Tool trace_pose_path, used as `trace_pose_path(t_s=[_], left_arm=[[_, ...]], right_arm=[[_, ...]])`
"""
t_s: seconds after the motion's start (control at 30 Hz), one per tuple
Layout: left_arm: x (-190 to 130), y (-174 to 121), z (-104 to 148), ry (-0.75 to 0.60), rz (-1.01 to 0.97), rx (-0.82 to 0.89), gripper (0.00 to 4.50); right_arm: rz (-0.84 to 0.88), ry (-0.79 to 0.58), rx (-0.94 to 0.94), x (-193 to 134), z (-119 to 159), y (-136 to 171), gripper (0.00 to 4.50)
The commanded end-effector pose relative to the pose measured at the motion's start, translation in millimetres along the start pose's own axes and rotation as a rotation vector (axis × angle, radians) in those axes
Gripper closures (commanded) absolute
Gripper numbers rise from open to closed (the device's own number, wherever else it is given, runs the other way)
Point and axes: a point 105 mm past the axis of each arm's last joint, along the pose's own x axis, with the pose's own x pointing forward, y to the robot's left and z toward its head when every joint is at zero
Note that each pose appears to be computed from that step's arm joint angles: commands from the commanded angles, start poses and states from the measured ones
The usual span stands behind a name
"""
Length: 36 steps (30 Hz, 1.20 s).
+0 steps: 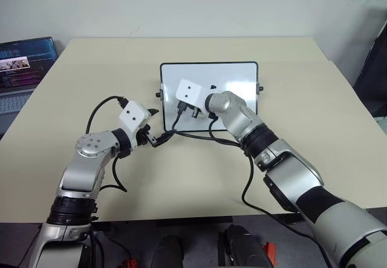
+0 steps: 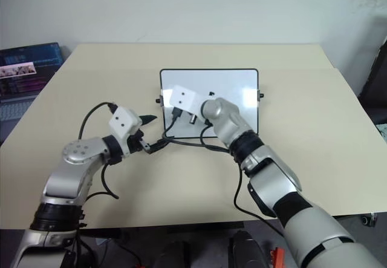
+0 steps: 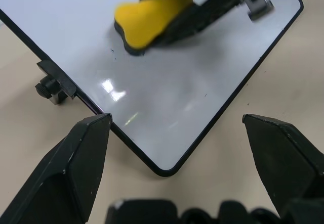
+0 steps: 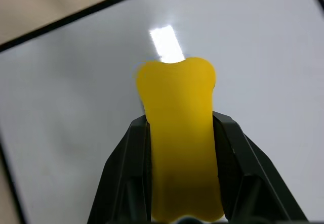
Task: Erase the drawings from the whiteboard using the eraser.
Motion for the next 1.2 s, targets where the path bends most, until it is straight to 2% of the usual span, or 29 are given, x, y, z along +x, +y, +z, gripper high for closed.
trace_pose_path(t_s=[0.03,0.17,0.43,0.53,0.67,0.97,1.07,1.2], left_arm=[[-1,4,11,-0.032,0.015,0.036,0.00],[0,4,11,-0.033,0.012,0.037,0.00],[2,3,12,-0.037,0.006,0.038,0.00],[2,3,13,-0.037,0.006,0.038,0.00],[2,2,13,-0.037,0.006,0.038,0.00],[2,2,13,-0.038,0.009,0.036,0.00],[3,2,13,-0.039,0.007,0.035,0.00],[3,2,13,-0.040,0.005,0.035,0.00]], right_arm=[[-0.100,0.034,-0.007,-5,-7,-29,3.25],[-0.045,0.028,-0.018,-2,-8,-18,3.25],[0.241,0.008,-0.104,-4,-5,42,3.25],[0.293,0.034,-0.135,-7,-11,53,3.25],[0.241,0.062,-0.137,-6,-15,43,3.25],[-0.063,0.081,-0.165,-7,-5,-27,3.26],[-0.094,0.100,-0.187,-7,-8,-34,3.27],[-0.043,0.106,-0.191,-3,-11,-24,3.28]])
